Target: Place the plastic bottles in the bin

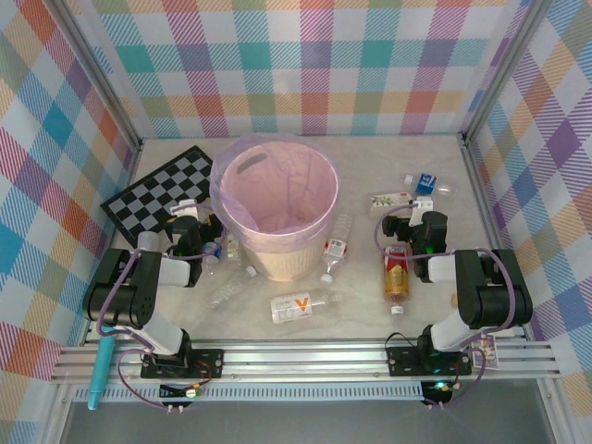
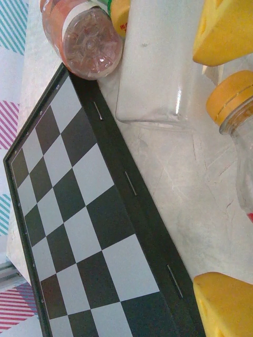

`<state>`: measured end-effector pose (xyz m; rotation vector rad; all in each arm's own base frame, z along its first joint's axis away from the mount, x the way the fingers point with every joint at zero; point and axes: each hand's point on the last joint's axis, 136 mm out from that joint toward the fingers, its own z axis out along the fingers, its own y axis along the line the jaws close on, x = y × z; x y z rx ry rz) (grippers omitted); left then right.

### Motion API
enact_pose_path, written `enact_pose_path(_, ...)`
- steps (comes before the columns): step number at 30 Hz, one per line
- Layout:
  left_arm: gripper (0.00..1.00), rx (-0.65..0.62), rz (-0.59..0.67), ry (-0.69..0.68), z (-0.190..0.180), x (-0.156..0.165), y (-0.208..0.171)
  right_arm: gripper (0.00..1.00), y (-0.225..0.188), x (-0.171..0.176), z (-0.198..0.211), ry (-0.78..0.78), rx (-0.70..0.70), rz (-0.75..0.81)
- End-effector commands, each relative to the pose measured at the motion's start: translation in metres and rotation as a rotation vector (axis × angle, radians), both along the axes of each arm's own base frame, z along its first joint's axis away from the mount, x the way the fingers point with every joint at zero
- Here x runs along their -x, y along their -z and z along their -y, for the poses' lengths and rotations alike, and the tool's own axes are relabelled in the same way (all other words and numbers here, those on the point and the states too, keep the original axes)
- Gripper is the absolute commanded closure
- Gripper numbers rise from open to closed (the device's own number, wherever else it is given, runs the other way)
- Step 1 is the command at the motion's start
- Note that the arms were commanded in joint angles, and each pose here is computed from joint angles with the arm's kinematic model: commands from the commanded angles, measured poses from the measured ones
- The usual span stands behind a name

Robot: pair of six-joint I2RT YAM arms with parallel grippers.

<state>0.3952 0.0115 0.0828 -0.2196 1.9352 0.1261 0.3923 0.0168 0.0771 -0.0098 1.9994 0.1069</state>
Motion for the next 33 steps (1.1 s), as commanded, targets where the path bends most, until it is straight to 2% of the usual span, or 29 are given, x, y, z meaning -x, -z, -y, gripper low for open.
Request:
enact_pose_path(1, 0.0, 0.002, 0.024, 0.001, 0.0, 0.0, -0.005, 0.01, -0.014, -0.006, -0.002, -0.012, -0.015, 0.044)
enact_pose_path(2, 0.0, 0.007, 0.043, -0.047, -0.007, 0.005, -0.012, 0.01, -0.015, -0.006, -0.003, -0.02, -0.014, 0.045)
enact_pose_path(11, 0.0, 0.028, 0.076, -0.044, -0.009, 0.012, -0.013, 0.01, -0.065, 0.001, -0.002, -0.006, -0.025, -0.097)
enact_pose_path(18, 0.0, 0.029, 0.075, -0.045, -0.01, 0.012, -0.013, 0.01, -0.12, 0.04, 0.012, 0.139, -0.103, -0.283)
enact_pose_path(21, 0.0, 0.022, 0.069, -0.037, -0.009, 0.008, -0.02, 0.01, -0.136, 0.044, 0.012, 0.171, -0.138, -0.369)
enact_pose_path(23, 0.0, 0.05, -0.007, -0.107, -0.023, 0.008, -0.039, 0.01, -0.143, 0.045, 0.015, 0.216, -0.16, -0.438)
enact_pose_path(26, 0.0, 0.039, 0.019, -0.146, -0.033, 0.012, -0.065, 0.01, -0.148, 0.041, 0.012, 0.261, -0.243, -0.477)
enact_pose_path(30, 0.0, 0.032, -0.026, -0.257, -0.054, 0.032, -0.094, 0.01, -0.145, 0.028, 0.007, 0.315, -0.353, -0.563)
enact_pose_path(33, 0.0, 0.095, -0.096, -0.364, -0.073, 0.054, -0.108, 0.01, -0.128, 0.015, 0.014, 0.382, -0.417, -0.646)
